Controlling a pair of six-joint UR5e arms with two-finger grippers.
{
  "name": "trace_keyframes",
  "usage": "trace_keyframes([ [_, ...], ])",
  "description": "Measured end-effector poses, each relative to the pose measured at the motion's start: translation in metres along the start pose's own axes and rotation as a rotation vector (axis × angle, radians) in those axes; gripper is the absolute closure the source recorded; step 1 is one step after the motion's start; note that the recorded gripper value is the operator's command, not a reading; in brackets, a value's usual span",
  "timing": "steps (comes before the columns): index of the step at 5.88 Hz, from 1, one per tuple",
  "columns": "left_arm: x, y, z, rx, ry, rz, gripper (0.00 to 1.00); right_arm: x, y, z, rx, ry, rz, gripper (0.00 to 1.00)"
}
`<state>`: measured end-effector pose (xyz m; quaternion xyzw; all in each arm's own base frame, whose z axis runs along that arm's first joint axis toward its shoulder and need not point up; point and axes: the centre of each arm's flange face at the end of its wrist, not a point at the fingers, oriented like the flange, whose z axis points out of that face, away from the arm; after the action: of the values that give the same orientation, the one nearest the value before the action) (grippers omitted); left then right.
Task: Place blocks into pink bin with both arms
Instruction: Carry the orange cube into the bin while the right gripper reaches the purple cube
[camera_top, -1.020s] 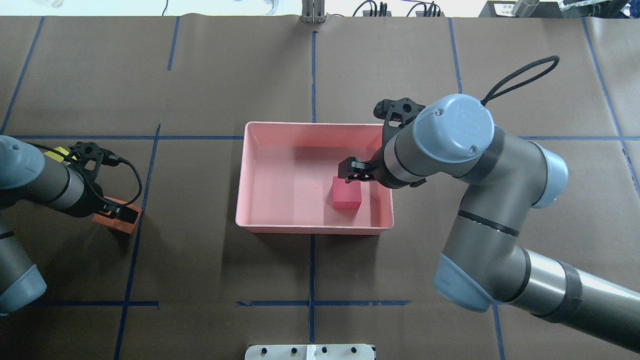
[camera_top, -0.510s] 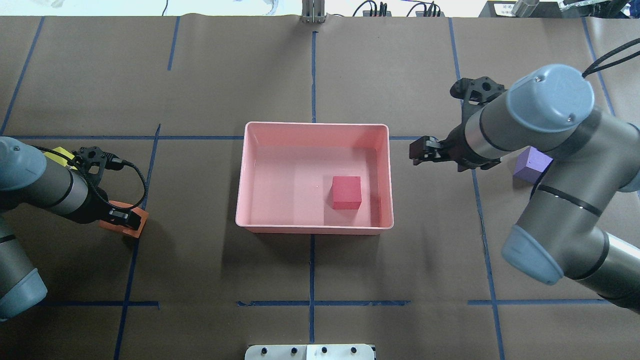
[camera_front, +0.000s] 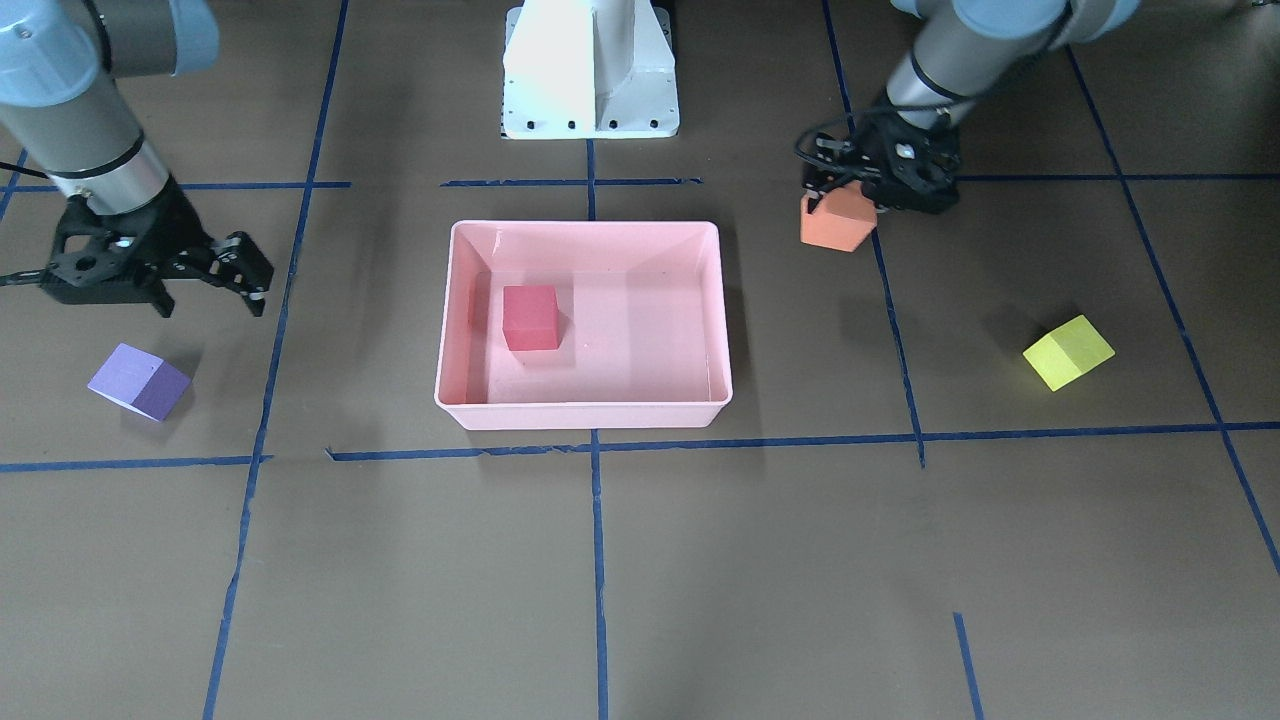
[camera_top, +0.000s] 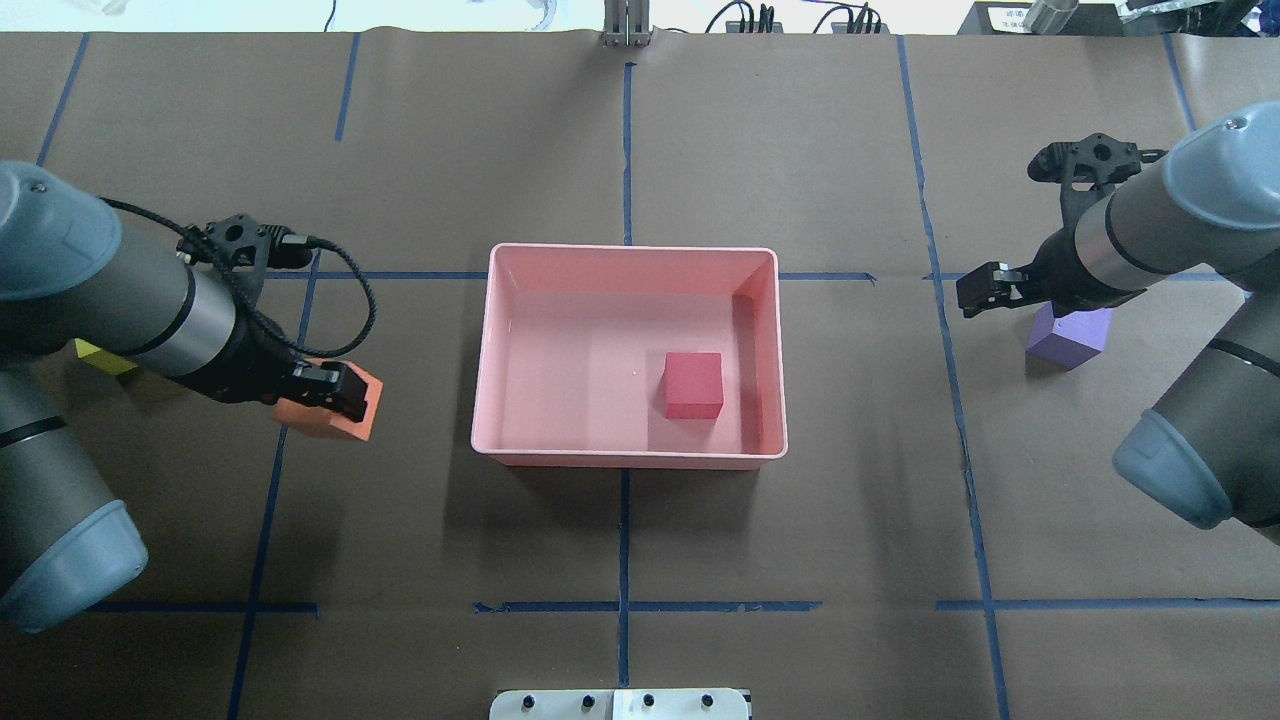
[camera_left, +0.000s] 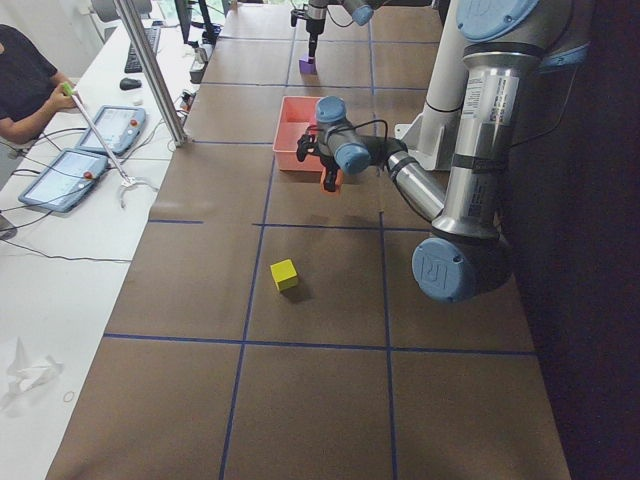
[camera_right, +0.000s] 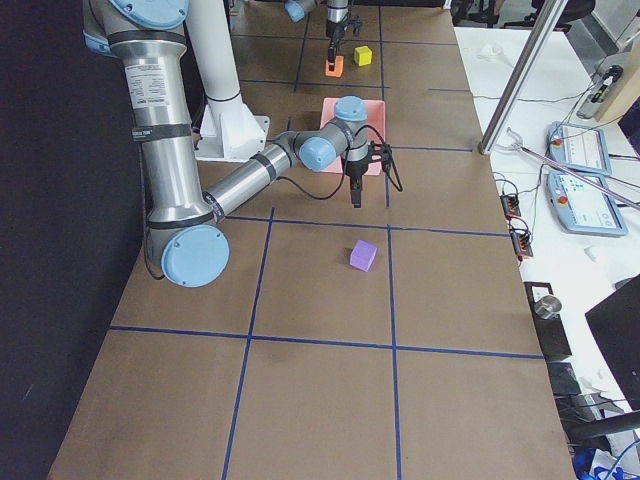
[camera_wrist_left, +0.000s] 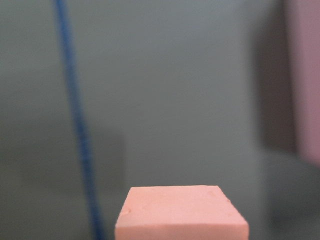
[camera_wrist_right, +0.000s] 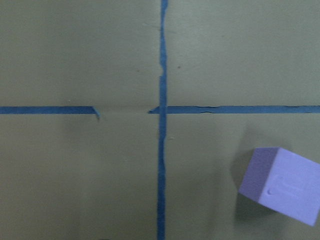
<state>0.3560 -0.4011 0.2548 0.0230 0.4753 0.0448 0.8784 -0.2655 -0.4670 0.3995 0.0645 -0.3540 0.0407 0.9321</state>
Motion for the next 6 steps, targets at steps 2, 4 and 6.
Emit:
trace_keyframes([
  [2, 0.082, -0.040, 0.004, 0.022, 0.021, -0.128, 0.94, 0.051, -0.018, 0.025, -0.033, 0.067, 0.049, 0.01],
  [4, 0.140, -0.062, 0.052, 0.055, -0.037, -0.163, 0.85, 0.089, -0.032, 0.052, -0.085, 0.106, 0.115, 0.00],
  [6, 0.171, -0.051, 0.099, 0.074, -0.094, -0.144, 0.01, 0.101, -0.033, 0.072, -0.145, 0.081, 0.182, 0.00],
])
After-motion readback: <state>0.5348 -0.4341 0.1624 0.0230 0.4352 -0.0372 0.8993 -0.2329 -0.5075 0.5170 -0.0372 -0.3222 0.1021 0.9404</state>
